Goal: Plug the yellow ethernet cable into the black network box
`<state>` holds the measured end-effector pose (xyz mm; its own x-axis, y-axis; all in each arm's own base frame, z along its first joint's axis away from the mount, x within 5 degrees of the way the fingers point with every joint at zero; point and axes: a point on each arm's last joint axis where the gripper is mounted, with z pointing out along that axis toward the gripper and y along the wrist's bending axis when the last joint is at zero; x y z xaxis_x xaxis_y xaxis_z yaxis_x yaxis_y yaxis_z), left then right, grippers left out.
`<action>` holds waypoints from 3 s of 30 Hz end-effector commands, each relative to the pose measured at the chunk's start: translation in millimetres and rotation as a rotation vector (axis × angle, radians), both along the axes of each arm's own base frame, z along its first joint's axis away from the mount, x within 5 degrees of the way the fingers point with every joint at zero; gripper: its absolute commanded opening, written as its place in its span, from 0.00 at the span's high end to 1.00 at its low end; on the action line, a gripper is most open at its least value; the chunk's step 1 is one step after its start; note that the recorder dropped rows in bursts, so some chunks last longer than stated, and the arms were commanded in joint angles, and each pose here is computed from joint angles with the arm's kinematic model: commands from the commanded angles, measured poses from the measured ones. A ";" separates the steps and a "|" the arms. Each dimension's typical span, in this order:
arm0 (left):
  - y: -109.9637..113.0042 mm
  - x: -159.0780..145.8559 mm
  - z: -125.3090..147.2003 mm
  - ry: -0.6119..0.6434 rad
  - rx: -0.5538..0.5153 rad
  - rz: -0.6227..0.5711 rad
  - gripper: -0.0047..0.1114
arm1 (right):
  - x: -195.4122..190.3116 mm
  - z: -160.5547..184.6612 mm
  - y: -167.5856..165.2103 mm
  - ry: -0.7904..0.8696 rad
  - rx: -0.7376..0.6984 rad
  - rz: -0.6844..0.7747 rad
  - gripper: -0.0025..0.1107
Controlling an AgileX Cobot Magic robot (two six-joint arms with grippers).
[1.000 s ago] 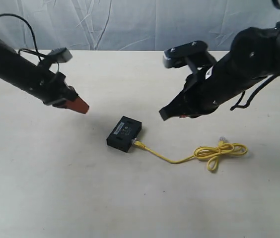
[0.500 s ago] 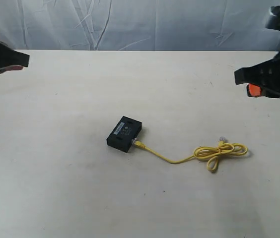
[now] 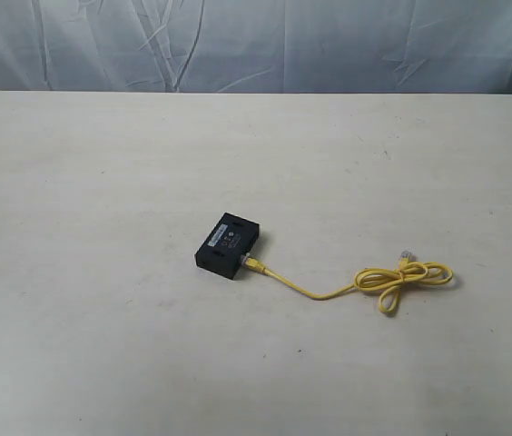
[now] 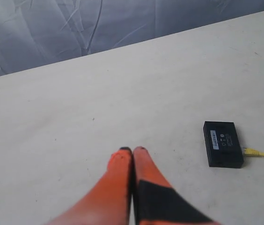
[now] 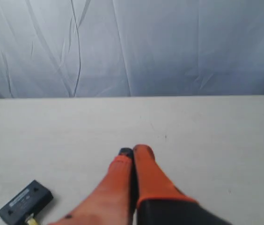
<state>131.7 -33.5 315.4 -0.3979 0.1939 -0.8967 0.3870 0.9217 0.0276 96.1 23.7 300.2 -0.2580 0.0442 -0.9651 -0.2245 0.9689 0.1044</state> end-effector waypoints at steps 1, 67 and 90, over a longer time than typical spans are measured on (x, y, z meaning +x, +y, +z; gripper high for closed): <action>0.2 -6.7 1.1 -0.015 -0.001 -0.002 0.96 | -6.3 -1.8 -3.4 -0.077 0.005 -0.027 0.98; 0.3 -6.6 1.0 -0.016 0.002 -0.002 0.96 | -42.7 -116.4 -15.9 -0.020 -0.076 -0.091 0.98; 18.5 -62.9 -60.3 -0.278 0.229 0.091 0.96 | -42.5 -115.5 -15.8 -0.029 -0.069 -0.092 0.98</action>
